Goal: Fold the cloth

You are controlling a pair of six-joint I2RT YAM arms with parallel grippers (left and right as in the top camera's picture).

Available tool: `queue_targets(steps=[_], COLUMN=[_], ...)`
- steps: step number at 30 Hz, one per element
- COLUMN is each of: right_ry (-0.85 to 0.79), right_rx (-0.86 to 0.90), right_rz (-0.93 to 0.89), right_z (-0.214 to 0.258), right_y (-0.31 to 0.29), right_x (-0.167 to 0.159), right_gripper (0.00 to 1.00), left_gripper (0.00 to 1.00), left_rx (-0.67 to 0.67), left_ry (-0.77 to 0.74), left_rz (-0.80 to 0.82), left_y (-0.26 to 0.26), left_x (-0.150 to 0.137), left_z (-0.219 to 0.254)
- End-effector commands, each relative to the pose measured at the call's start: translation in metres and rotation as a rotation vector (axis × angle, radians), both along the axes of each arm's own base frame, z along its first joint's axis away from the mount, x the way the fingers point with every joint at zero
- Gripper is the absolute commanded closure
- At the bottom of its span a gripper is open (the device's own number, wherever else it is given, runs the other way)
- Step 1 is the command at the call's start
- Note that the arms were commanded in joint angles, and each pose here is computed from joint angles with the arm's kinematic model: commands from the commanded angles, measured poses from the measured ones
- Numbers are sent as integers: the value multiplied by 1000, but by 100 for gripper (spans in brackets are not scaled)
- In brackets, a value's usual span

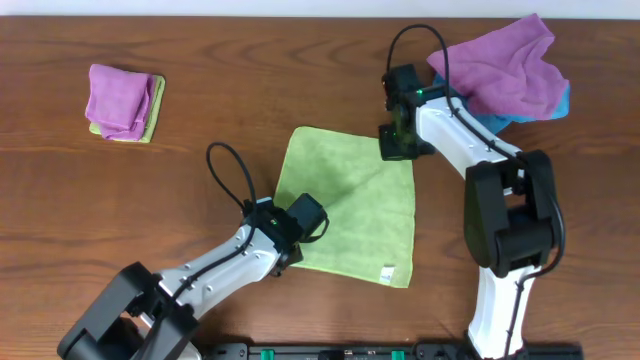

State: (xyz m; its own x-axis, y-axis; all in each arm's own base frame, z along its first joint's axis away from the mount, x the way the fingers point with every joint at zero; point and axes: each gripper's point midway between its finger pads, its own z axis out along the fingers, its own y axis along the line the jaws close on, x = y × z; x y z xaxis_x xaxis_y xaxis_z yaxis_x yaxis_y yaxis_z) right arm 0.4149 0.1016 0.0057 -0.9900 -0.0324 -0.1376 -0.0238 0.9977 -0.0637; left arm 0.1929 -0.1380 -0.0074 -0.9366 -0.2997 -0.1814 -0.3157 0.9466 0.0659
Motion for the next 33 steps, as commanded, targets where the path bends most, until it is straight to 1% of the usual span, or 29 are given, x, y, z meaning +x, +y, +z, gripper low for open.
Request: queue_targets(steps=[1, 7, 12, 13, 14, 15, 16, 17, 18, 19, 21, 23, 24, 31, 33], right_ry=[-34, -21, 13, 22, 30, 36, 39, 41, 45, 51, 69, 77, 78, 106, 121], right_rx=[-69, -100, -109, -112, -113, -115, -112, -93, -63, -29, 43, 68, 71, 64, 66], right_rz=[-42, -52, -50, -49, -49, -49, -49, -29, -12, 0, 9, 11, 15, 38, 34], right_z=[13, 42, 65, 69, 72, 77, 81, 85, 87, 87, 86, 81, 78, 47, 41], right_y=[-20, -27, -29, -29, -30, -30, -31, -28, -24, -20, -10, -6, -4, 1, -1], right_x=[15, 18, 13, 11, 9, 7, 6, 4, 3, 2, -1, -2, -3, -14, -18], right_gripper=[99, 99, 98, 96, 90, 78, 70, 58, 52, 51, 52, 58, 60, 59, 61], left_gripper=[94, 94, 94, 94, 94, 94, 94, 94, 94, 94, 94, 94, 94, 94, 94], left_rx=[35, 34, 20, 21, 23, 23, 22, 23, 23, 21, 19, 16, 13, -5, -10], left_ry=[118, 115, 140, 140, 138, 137, 136, 133, 133, 131, 130, 127, 125, 113, 118], left_rz=[15, 3, 6, 10, 11, 10, 12, 14, 14, 14, 14, 14, 14, 20, 23], left_y=[7, 2, 0, 0, 0, 0, 0, 0, 0, 0, 0, -1, -2, -6, -7], left_x=[-34, -38, -43, -43, -43, -42, -42, -42, -42, -42, -41, -40, -40, -37, -38], left_z=[-20, -20, -20, -20, -20, -20, -20, -20, -20, -20, -20, -20, -20, -20, -21])
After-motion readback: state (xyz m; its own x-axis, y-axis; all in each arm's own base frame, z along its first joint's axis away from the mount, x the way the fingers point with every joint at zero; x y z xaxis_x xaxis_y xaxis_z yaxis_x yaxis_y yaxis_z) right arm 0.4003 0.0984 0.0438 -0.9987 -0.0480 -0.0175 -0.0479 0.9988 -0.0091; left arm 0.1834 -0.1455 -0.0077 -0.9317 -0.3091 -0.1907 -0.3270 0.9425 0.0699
